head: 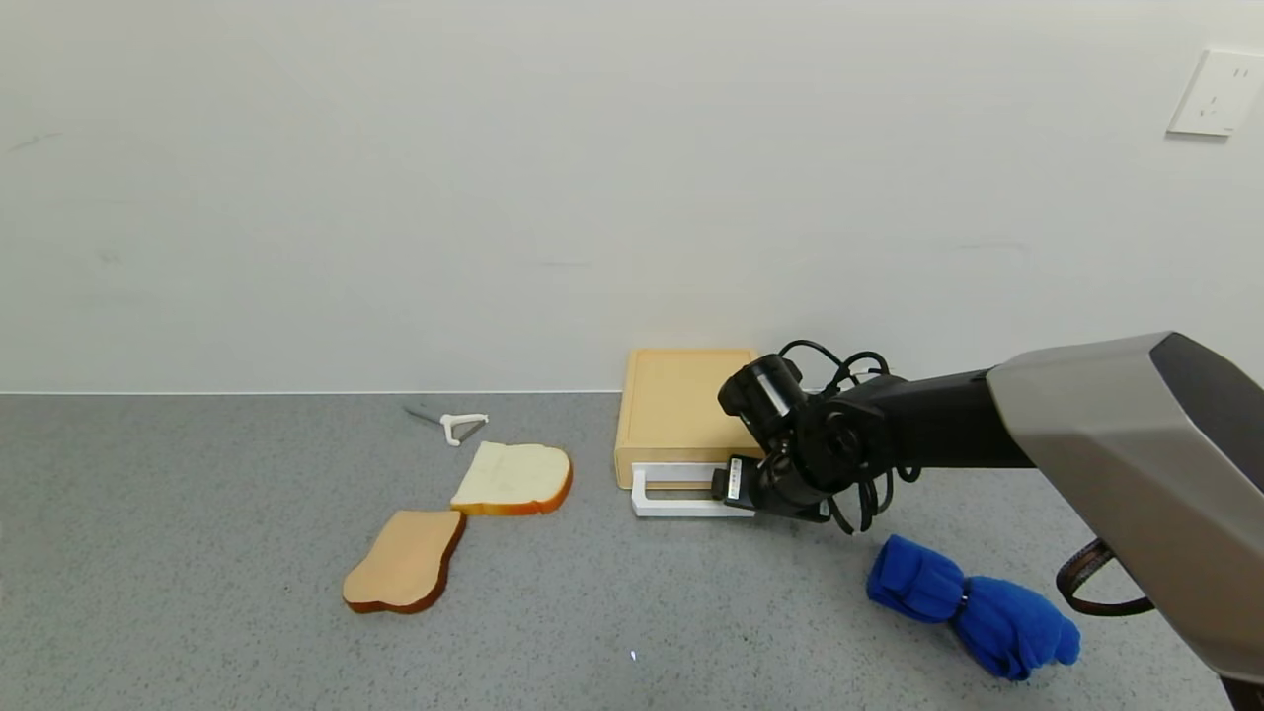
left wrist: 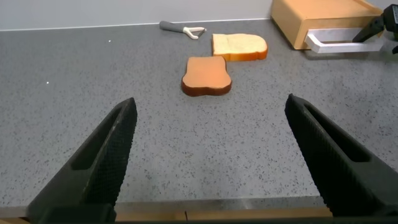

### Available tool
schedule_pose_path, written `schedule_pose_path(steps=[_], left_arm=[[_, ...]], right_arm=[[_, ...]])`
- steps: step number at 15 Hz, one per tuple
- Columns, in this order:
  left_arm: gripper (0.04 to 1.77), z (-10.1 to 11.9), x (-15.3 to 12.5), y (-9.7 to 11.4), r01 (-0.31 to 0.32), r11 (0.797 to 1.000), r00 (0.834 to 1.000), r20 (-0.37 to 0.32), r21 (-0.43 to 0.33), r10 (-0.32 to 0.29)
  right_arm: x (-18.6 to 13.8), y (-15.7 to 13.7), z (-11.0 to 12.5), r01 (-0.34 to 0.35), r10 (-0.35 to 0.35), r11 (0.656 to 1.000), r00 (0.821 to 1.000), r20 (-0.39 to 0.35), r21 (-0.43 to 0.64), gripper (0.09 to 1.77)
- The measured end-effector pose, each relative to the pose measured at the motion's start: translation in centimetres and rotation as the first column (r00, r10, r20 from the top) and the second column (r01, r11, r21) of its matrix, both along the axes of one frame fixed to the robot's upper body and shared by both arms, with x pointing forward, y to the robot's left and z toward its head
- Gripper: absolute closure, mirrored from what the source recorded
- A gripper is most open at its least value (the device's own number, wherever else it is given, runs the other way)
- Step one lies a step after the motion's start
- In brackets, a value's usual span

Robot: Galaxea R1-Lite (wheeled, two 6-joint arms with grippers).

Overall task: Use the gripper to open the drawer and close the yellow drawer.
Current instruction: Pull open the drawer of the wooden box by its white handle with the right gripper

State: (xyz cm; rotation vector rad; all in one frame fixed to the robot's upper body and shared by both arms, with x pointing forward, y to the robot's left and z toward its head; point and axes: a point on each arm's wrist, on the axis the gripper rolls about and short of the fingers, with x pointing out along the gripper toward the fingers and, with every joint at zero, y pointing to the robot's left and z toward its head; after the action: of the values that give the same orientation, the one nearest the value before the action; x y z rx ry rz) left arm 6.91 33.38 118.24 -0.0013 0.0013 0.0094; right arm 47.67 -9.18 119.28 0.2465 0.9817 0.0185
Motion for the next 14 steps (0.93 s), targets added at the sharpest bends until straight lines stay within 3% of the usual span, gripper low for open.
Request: schedule_pose_path(steps=[11,14], left_arm=[[0.09,0.0,0.0,0.0,0.0,1.0,1.0,0.0,0.0,0.0],[0.09,0.0,0.0,0.0,0.0,1.0,1.0,0.0,0.0,0.0]], right_arm=[[-1.6,-0.1,0.0,-0.055,0.051,0.998,0.987,-0.153,-0.024,0.15],[-2.0,-0.1,0.1,-0.061,0.055,0.998,0.985,-0.166,-0.031,0.15]])
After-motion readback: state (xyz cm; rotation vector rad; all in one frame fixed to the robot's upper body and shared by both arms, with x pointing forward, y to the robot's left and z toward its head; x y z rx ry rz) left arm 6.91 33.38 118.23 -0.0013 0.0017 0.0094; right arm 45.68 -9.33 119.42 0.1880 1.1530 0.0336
